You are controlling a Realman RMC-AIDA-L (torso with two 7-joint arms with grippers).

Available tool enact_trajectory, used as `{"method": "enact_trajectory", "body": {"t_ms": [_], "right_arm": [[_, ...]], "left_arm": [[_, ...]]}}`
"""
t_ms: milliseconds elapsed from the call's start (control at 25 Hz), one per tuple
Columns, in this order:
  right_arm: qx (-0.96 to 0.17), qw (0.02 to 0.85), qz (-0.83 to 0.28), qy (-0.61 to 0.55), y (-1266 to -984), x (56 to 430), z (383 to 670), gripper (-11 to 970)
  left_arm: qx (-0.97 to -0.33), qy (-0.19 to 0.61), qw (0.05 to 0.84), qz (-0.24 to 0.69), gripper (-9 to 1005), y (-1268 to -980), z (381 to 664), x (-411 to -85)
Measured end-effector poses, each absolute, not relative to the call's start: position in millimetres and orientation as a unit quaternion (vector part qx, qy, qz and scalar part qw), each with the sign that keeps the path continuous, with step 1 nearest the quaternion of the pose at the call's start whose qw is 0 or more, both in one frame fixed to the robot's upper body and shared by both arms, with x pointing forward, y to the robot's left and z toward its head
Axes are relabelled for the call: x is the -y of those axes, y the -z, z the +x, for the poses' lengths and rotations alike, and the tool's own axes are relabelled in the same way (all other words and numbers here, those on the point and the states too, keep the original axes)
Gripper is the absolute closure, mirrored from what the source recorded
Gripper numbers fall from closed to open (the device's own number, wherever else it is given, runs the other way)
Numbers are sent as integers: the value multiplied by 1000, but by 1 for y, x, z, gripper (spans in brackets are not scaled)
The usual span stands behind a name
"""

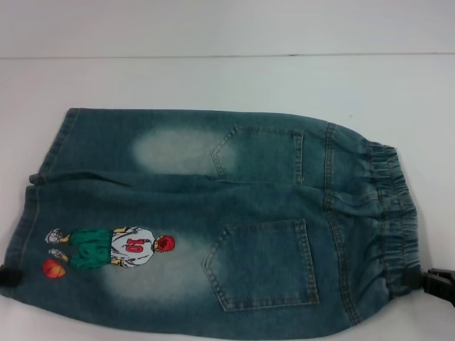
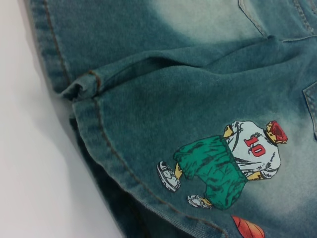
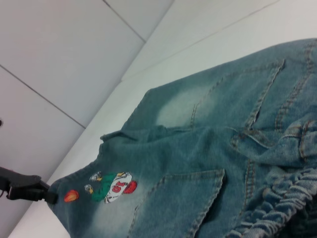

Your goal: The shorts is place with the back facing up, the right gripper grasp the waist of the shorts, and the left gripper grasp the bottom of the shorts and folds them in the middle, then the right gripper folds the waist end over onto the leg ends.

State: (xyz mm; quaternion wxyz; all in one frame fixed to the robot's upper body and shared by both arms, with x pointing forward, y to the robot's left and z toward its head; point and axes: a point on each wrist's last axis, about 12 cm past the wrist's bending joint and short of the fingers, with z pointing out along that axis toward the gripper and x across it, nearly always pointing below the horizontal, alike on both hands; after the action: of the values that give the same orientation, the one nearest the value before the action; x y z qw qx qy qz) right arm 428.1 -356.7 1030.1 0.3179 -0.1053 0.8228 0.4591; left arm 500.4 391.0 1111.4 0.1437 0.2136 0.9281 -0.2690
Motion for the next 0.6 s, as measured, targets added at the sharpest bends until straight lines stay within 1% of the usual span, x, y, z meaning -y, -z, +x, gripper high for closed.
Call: {"method": "enact_trajectory", "body": {"t_ms": [320, 600], "right_arm": [[-822, 299, -128, -467, -1028, 350, 425, 901], [-820, 307, -122, -467, -1030, 352, 426, 899]], "left_arm": [[-928, 268, 144, 215, 951, -1111, 497, -393], [-920, 282, 154, 225, 951, -1117, 502, -388]]}}
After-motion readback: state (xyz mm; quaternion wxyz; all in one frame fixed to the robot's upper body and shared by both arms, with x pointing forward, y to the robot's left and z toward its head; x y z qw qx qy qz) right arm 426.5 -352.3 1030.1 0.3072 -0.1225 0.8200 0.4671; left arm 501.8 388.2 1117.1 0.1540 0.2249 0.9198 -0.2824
